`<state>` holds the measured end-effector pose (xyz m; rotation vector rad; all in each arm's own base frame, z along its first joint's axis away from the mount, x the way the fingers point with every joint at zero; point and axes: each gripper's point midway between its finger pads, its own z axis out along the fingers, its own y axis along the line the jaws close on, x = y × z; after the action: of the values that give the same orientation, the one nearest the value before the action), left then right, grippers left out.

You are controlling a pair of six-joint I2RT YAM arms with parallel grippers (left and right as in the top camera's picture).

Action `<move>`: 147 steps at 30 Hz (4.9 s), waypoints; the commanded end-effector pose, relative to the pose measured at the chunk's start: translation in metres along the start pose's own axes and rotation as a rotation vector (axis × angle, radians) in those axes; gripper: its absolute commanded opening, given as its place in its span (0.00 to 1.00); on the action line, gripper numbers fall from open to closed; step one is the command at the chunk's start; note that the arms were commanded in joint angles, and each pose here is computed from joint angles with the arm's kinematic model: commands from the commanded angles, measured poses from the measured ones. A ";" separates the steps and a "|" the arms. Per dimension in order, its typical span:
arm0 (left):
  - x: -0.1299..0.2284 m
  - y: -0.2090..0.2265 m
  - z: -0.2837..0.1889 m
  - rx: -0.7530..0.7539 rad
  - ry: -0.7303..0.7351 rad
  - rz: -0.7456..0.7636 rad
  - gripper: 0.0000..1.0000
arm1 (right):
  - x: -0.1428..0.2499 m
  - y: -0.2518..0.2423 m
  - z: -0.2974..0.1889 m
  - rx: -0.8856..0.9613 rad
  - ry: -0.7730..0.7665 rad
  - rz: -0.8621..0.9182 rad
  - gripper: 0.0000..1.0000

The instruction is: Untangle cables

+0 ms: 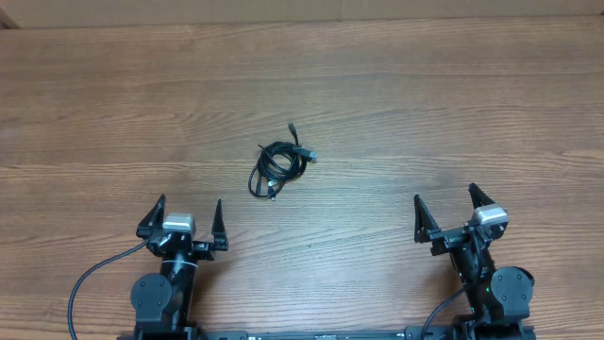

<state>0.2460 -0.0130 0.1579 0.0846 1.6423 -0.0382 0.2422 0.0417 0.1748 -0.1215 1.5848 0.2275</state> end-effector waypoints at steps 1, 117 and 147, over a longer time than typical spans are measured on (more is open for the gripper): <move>-0.009 0.010 -0.003 -0.057 -0.013 -0.049 1.00 | 0.002 -0.002 0.000 0.007 -0.005 0.001 1.00; 0.093 -0.155 0.171 0.357 1.146 -0.210 0.04 | 0.002 -0.002 0.000 0.007 -0.005 0.001 1.00; 0.032 -0.195 0.150 0.467 1.086 0.096 0.04 | -0.012 0.006 -0.007 0.069 0.472 0.353 1.00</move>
<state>0.3673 -0.2170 0.0720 0.6510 2.7808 -0.3640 0.2297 0.0450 0.1726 0.1638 2.0583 0.4373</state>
